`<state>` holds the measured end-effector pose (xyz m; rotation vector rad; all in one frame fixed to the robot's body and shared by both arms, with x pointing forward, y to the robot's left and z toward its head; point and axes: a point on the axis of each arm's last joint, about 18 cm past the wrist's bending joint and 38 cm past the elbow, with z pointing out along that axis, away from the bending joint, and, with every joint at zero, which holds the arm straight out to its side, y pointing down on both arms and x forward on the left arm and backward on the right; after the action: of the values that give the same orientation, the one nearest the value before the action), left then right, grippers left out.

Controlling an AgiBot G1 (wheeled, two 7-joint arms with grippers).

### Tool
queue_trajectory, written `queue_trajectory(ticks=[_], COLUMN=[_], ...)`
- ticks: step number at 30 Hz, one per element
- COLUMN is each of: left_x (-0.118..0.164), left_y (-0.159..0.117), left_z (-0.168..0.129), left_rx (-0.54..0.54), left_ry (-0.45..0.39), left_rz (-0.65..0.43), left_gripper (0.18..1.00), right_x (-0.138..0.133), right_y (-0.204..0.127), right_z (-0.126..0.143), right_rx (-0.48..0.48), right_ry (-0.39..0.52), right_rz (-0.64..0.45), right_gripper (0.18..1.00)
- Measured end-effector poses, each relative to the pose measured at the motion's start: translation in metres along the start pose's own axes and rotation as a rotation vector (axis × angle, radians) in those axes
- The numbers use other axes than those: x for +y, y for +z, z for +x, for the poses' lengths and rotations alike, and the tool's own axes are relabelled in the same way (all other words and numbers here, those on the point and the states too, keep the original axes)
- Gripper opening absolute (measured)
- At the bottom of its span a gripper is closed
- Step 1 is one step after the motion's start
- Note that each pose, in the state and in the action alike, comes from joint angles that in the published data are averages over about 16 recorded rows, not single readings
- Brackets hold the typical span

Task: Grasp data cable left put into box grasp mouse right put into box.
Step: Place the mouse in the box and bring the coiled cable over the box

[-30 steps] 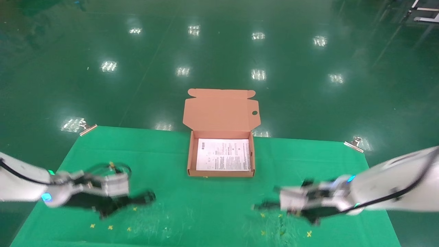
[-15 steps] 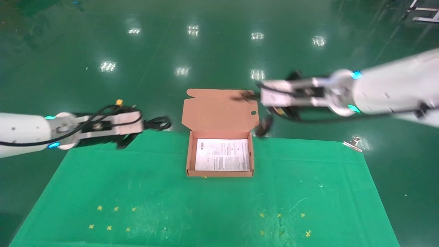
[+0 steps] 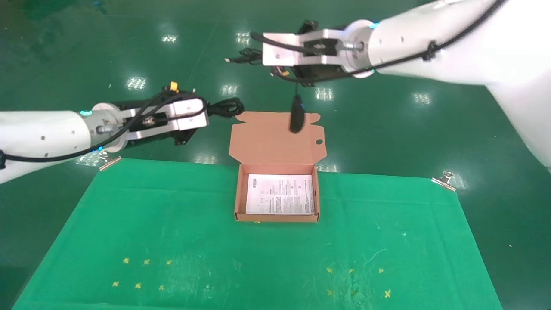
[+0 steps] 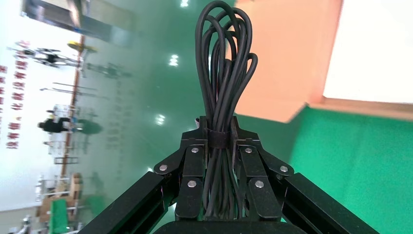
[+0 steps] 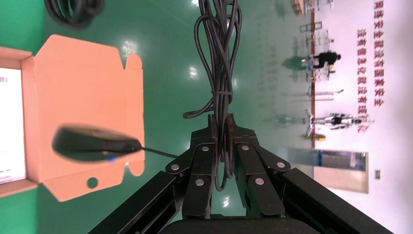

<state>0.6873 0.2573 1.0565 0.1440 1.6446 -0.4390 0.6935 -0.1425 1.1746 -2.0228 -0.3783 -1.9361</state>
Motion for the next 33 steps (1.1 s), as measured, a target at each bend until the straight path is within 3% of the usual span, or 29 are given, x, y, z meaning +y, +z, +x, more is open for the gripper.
queue_trajectory(ticks=[6,13,24,33], left_x=[-0.005,0.009,0.050,0.065], left_y=[0.000,-0.005,-0.018,-0.022], left_z=[-0.007,-0.009,-0.003,0.000], left_rx=[-0.029,-0.034,-0.020,-0.011], left_ry=[0.008,0.009,0.006,-0.003], left_rz=[0.006,-0.029,-0.152,-0.217], left_gripper=[0.260,0.259,0.259,0.259], right_x=[-0.012,-0.016,-0.015,-0.017], right_y=[0.007,0.015,0.034,0.047], right_z=[0.009,0.001,-0.038,-0.070], right_rx=[0.012,0.004,-0.051,-0.101], right_ry=[-0.016,-0.021,0.001,0.019], right_rz=[0.026,0.041,0.057,0.069], right_gripper=[0.209,0.209,0.209,0.209])
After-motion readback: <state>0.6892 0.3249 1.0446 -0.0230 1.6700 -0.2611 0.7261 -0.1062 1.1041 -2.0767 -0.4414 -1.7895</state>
